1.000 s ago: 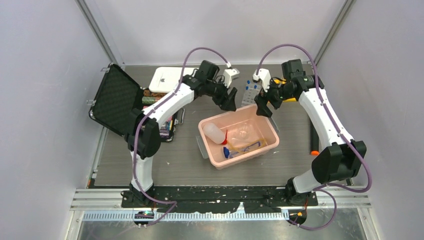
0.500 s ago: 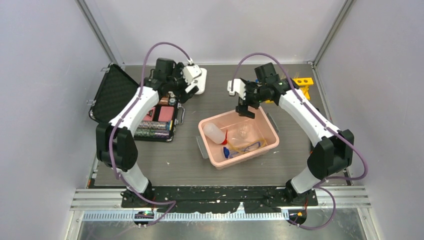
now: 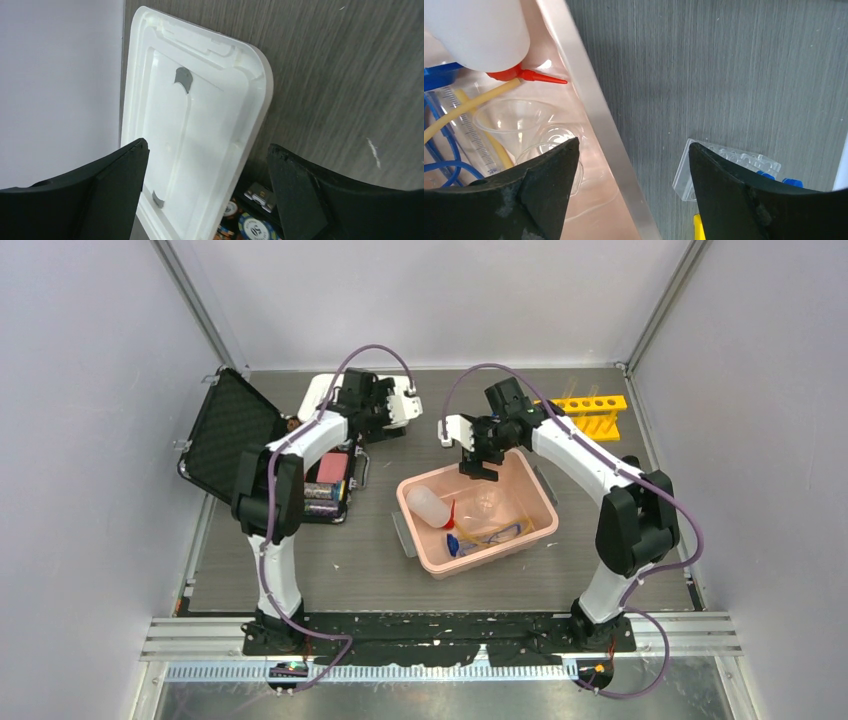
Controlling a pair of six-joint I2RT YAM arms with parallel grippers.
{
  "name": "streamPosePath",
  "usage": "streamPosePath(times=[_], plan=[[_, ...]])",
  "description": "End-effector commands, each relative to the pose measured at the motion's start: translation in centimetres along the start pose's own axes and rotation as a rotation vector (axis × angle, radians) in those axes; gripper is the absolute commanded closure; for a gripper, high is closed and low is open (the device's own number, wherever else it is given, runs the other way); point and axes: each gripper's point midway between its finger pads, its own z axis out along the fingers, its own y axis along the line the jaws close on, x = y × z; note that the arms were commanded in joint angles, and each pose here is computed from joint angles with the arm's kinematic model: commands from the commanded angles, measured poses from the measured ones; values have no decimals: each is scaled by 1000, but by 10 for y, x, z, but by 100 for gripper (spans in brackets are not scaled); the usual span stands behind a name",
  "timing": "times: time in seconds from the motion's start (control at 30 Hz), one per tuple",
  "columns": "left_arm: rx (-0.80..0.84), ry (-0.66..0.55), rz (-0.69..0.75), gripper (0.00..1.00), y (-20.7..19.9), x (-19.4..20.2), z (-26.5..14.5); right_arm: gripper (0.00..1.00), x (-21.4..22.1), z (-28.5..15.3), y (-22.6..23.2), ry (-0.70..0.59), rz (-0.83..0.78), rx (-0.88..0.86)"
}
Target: Organize the chemistry lab equipment
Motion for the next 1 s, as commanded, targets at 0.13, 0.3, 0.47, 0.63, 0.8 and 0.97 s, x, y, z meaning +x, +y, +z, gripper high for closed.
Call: streamPosePath(times=[0.13,0.3,0.47,0.63,0.8,0.97], plan=[[-68,-10,189,23,31,-16,29,32,7,6,-16,39,55,55],[-30,15,251,36,21,-7,40,49,7,8,-22,43,138,80],[30,16,295,43,1,0,40,59,9,9,-19,43,175,79],[64,9,278,41,-9,2,39,63,14,3,-13,50,185,81],[41,18,274,26,-9,7,47,63,14,2,-9,30,196,68],[-39,50,223,40,12,10,57,66,8,3,-18,20,237,73]])
